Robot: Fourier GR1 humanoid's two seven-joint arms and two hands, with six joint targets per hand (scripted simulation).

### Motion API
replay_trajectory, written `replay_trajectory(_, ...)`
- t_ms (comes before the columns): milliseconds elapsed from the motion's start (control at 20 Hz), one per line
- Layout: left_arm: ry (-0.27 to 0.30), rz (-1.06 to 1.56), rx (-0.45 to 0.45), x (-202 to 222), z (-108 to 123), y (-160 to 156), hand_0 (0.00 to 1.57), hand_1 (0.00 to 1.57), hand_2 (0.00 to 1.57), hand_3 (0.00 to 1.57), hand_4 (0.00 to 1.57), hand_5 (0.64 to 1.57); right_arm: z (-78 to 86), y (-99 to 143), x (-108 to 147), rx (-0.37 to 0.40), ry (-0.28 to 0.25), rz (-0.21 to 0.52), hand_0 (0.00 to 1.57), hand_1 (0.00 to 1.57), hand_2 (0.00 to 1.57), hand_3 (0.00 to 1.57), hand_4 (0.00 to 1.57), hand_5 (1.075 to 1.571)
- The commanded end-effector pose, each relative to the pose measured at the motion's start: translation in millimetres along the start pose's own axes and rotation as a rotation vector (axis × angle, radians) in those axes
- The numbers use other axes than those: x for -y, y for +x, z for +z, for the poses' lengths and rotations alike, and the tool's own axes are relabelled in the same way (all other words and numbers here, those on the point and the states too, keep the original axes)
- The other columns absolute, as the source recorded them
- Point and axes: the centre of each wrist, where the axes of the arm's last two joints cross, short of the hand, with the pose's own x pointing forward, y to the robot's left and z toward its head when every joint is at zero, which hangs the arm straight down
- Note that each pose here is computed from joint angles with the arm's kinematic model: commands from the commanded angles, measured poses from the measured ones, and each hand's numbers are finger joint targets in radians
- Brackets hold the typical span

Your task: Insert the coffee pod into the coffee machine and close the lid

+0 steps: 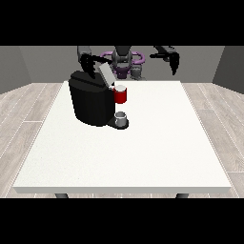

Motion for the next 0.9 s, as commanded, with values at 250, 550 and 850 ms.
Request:
replay_trajectory(250,0.01,-0.006,0.057,-15.4,1.8,13.1,0.0,0.0,0.0,0.0,0.12,1.571,-21.7,12.9,-2.7,0.0,0.024,0.032,0.0,0.0,0.0,0.0,0.0,1.571)
replay_trajectory(550,0.04,-0.025,0.038,-9.5,12.1,-3.5,0.0,0.0,0.0,0.0,0.0,1.571,-27.4,17.7,-18.4,0.024,0.059,0.033,0.0,0.0,0.0,0.0,0.0,1.571)
replay_trajectory(850,0.038,-0.032,0.048,-27.1,-4.3,17.5,0.0,0.0,0.0,0.0,0.0,1.571,-41.3,34.4,-30.2,0.053,0.072,0.048,0.0,0.0,0.0,0.0,0.08,1.571)
